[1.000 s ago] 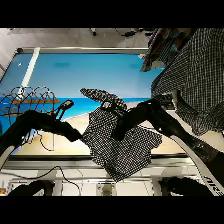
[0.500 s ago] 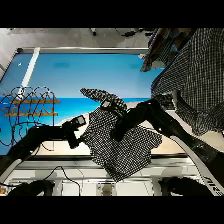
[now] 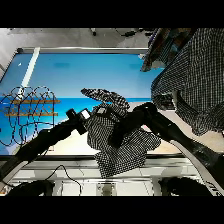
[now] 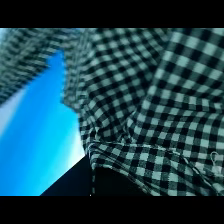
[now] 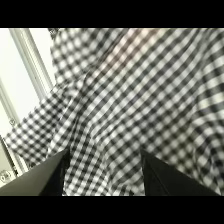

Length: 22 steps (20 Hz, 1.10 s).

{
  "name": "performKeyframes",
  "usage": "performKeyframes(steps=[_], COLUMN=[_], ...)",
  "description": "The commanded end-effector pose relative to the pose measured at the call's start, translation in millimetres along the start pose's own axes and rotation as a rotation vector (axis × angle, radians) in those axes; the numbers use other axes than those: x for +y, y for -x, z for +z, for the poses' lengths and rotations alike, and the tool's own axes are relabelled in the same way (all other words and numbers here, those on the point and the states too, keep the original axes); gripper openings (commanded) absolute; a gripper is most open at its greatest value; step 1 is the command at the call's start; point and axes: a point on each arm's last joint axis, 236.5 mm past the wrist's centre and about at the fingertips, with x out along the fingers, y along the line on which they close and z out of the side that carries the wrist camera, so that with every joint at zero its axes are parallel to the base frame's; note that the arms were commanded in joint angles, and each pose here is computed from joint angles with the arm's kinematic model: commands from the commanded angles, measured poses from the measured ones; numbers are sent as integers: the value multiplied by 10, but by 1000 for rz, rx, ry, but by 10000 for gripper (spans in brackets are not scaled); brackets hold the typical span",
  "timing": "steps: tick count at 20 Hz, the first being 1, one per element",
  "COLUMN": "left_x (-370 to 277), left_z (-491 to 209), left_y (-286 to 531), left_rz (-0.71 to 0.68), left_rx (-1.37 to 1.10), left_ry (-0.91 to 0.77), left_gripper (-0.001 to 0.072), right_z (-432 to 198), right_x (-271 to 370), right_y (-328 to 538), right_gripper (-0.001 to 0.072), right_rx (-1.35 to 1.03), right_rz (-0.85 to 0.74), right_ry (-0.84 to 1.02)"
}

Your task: Fold the clothes and pants, and hang the long-sleeved shirts on hangers.

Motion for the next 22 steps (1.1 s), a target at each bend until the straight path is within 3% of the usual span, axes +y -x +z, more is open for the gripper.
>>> performKeyframes(steps=[1, 3, 7, 12, 15, 17, 22], left_x=[370, 338, 352, 343, 328, 330, 320], left_z=[417, 605, 692, 691, 687, 687, 708], left_y=[306, 422, 455, 457, 461, 461, 463], left_rz=[89, 33, 11, 8, 2, 2, -7], left_rx=[-118, -136, -141, -139, -136, -136, -144], left_ry=[217, 330, 401, 400, 400, 401, 439], left_gripper=[26, 26, 26, 26, 27, 27, 27], right_z=[362, 712, 840, 895, 561, 263, 29], right_x=[44, 246, 569, 226, -249, -520, -257], right_y=[352, 583, 282, -99, -147, -207, -639], right_gripper=[534, 535, 535, 495, 517, 587, 600], right_rx=[-193, -358, -383, -493, -395, -288, -134], right_rz=[-32, 3, 19, -179, -313, -371, -275], right_ry=[-33, -53, 6, -53, -109, -170, -120])
